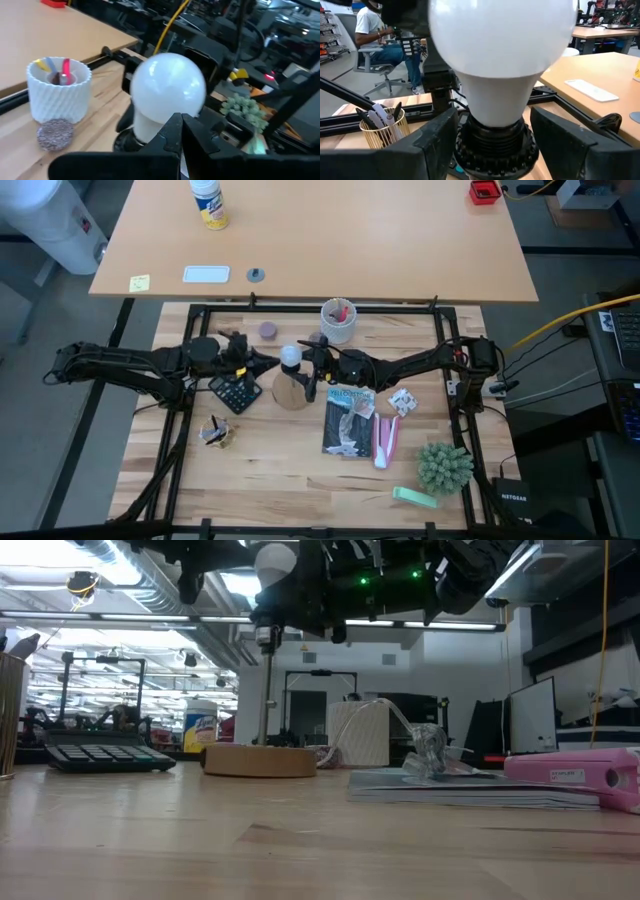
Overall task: Screw lightbulb
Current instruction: Remove the lightbulb from the lamp
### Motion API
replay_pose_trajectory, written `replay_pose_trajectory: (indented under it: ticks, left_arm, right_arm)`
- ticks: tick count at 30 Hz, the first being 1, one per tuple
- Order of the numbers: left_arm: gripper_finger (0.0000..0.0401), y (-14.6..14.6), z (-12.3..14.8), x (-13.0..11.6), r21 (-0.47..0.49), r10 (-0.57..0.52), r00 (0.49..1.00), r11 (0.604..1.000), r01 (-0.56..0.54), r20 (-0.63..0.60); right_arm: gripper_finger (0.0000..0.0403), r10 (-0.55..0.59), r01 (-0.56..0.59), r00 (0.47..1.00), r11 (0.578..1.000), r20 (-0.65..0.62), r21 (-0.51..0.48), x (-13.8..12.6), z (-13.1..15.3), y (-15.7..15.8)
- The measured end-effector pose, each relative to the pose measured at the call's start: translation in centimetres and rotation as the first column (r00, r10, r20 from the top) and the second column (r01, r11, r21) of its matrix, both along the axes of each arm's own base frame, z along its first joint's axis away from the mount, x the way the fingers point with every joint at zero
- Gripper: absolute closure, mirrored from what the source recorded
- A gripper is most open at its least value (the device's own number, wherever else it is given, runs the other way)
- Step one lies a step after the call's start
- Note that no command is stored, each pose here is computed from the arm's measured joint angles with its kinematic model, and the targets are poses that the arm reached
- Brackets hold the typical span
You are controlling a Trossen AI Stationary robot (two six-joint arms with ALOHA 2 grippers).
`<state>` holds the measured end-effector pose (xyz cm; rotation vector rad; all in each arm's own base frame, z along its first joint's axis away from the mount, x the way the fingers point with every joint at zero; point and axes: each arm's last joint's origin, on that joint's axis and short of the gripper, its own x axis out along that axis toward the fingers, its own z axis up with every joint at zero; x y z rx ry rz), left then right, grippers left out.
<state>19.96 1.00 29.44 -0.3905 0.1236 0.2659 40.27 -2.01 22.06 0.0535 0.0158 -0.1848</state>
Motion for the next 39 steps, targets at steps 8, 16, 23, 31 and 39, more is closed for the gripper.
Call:
replay_pose_trajectory:
  ticks: [8,16,23,31,39]
  left_arm:
    - [0.04,-0.1,0.2,0.1,0.054,-0.062,0.998,0.997,0.062,0.006]
    - [0.04,-0.1,1.6,0.1,0.23,-0.084,0.99,0.972,0.057,0.111]
    - [0.04,0.4,1.6,0.0,0.233,0.077,0.991,0.967,-0.1,0.108]
    - [0.04,0.7,1.6,-0.1,0.261,0.197,0.975,0.941,-0.217,0.101]
    - [0.04,0.7,1.6,-0.1,0.26,0.198,0.975,0.941,-0.217,0.099]
  right_arm:
    - [0.0146,0.0,0.0,1.0,1.0,0.001,0.0,0.0,0.0,0.0]
    - [0.0146,0.0,0.0,1.0,1.0,0.0,0.0,0.0,0.0,0.0]
    - [0.0146,0.004,-0.004,1.0,1.0,0.001,0.0,0.0,0.0,0.0]
    - [0.0146,0.025,-0.025,1.0,1.0,0.001,0.0,0.0,0.0,0.1]
    - [0.0148,0.024,-0.024,1.0,1.0,0.001,0.0,0.0,0.0,0.1]
